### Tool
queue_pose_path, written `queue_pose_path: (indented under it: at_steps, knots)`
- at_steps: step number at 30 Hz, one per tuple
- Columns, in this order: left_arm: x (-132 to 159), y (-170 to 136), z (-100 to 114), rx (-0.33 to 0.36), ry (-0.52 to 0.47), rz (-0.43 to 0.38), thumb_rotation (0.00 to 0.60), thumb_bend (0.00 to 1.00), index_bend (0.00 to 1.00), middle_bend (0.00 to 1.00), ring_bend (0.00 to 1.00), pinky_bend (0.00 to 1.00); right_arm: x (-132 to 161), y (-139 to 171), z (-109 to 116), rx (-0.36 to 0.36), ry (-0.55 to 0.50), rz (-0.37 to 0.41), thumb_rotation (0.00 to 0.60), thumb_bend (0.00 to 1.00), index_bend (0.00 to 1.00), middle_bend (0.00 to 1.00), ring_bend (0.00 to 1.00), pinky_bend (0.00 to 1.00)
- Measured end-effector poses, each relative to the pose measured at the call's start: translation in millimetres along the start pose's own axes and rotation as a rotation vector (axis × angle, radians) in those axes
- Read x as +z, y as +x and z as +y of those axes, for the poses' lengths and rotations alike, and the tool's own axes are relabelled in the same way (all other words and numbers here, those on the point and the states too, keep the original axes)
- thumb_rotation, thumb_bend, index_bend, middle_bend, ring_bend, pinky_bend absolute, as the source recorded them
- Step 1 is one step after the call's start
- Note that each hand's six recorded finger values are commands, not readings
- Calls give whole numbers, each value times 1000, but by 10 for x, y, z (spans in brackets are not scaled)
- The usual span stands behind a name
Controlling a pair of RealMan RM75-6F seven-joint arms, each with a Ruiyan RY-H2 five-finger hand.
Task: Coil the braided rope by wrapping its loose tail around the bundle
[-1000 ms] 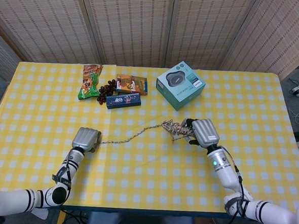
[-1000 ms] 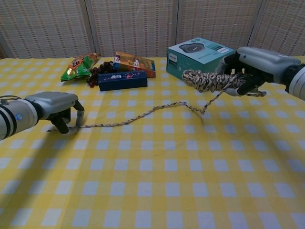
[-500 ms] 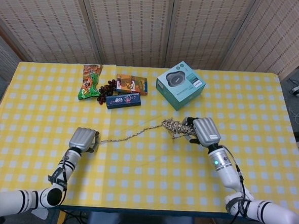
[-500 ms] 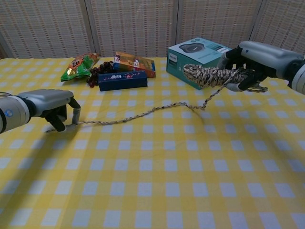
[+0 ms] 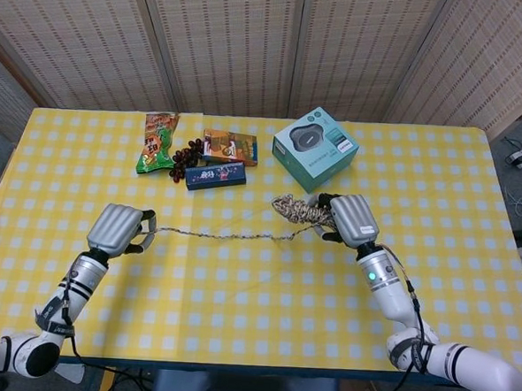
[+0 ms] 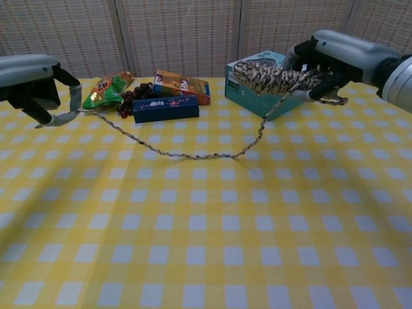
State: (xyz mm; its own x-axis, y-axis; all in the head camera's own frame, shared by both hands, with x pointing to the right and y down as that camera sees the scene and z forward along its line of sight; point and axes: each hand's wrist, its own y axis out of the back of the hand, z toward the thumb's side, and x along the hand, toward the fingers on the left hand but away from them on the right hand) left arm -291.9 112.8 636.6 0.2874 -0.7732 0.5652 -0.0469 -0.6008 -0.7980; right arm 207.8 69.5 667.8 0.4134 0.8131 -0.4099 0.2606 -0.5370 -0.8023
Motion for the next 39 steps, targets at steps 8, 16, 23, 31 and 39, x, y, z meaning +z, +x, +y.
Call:
queue_pose_path:
  at_steps: [8,16,23,31,39]
  knots:
    - [150,-175,476,96,-174,-139,566,426,721,1000,1000,1000,302,-173,-71,-6,-22,52,600,571,727,620,565,647]
    - [363,-242,997,127,-408,-262,560,426,721,1000,1000,1000,737,-347,-225,-1,-13,138,600,575,727,615,565,647]
    - [695,-265,1323,121,-463,-372,551,426,721,1000,1000,1000,1108,-497,-342,1,-21,208,600,577,727,614,565,647]
    - [951,-217,1523,117,-510,-430,569,426,721,1000,1000,1000,1476,-612,-428,-3,-8,291,600,576,727,609,565,647]
    - [1126,-98,1628,87,-599,-445,571,426,721,1000,1000,1000,1702,-570,-506,16,-31,378,600,574,727,602,565,647]
